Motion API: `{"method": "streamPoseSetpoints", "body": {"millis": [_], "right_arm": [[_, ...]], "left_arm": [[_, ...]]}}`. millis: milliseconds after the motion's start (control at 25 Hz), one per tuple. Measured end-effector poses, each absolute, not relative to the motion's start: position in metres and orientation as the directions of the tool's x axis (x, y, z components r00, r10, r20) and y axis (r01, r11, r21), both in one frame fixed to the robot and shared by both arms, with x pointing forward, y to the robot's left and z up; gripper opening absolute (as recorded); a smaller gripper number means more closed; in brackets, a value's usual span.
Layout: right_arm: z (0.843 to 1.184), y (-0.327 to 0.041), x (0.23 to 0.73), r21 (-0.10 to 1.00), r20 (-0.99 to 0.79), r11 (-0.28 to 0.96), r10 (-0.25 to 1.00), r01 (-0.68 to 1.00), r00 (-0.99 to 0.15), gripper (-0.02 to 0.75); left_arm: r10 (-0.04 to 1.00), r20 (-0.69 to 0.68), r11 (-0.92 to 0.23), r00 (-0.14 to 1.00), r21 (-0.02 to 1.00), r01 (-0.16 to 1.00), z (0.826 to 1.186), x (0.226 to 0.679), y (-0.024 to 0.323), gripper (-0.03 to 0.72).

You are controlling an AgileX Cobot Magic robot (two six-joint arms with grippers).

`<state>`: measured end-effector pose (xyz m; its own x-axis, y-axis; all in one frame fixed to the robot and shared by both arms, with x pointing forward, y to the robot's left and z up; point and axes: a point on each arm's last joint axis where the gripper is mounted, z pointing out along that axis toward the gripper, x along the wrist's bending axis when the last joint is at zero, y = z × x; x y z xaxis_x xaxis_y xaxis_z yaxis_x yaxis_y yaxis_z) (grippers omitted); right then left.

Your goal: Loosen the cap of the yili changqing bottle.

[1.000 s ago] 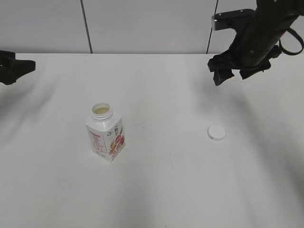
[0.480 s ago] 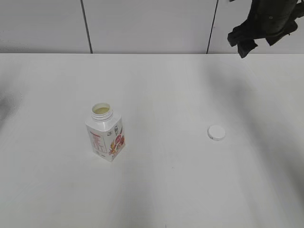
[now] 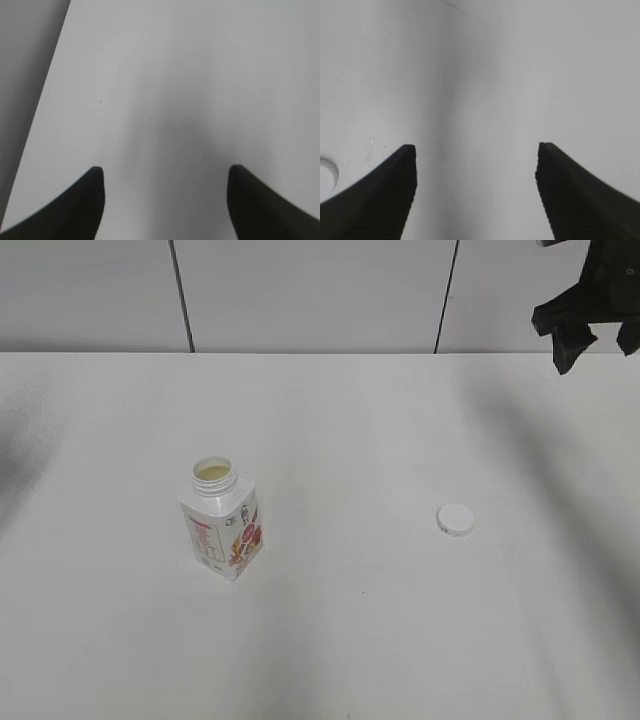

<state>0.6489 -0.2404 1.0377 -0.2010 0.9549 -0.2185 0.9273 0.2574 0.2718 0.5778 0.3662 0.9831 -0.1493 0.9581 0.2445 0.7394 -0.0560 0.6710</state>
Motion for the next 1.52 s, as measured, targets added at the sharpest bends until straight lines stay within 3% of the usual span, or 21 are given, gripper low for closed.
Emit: {"method": "streamPoseSetpoints", "body": {"millis": [280,600,840,1160,1520], "right_arm": [[1.041,-0.249,0.648,0.272,-0.169,0.246,0.964,0.93,-0.206,0.587],[1.078,-0.246,0.632,0.365,-0.058,0.257,0.966,0.895,-0.253,0.587],[1.099,-0.275,0.62,0.399,0.044,0.175,0.977,0.9,-0.21,0.586],[1.125,-0.297,0.574,0.456,0.066,0.111,0.985,0.883,-0.158,0.586],[1.134,-0.294,0.503,0.509,0.069,0.099,0.985,0.855,-0.155,0.586]], "left_arm": [[0.975,0.205,-0.043,-0.084,0.548,0.836,1.02,0.583,0.363,0.474],[0.994,0.098,-0.086,0.044,0.485,0.871,1.05,0.586,0.35,0.474],[0.996,0.013,-0.085,0.089,0.458,0.885,1.064,0.572,0.34,0.474],[0.995,0.019,-0.092,0.095,0.493,0.865,1.084,0.525,0.333,0.474],[0.998,0.008,-0.06,0.065,0.51,0.858,1.071,0.444,0.322,0.474]]}}
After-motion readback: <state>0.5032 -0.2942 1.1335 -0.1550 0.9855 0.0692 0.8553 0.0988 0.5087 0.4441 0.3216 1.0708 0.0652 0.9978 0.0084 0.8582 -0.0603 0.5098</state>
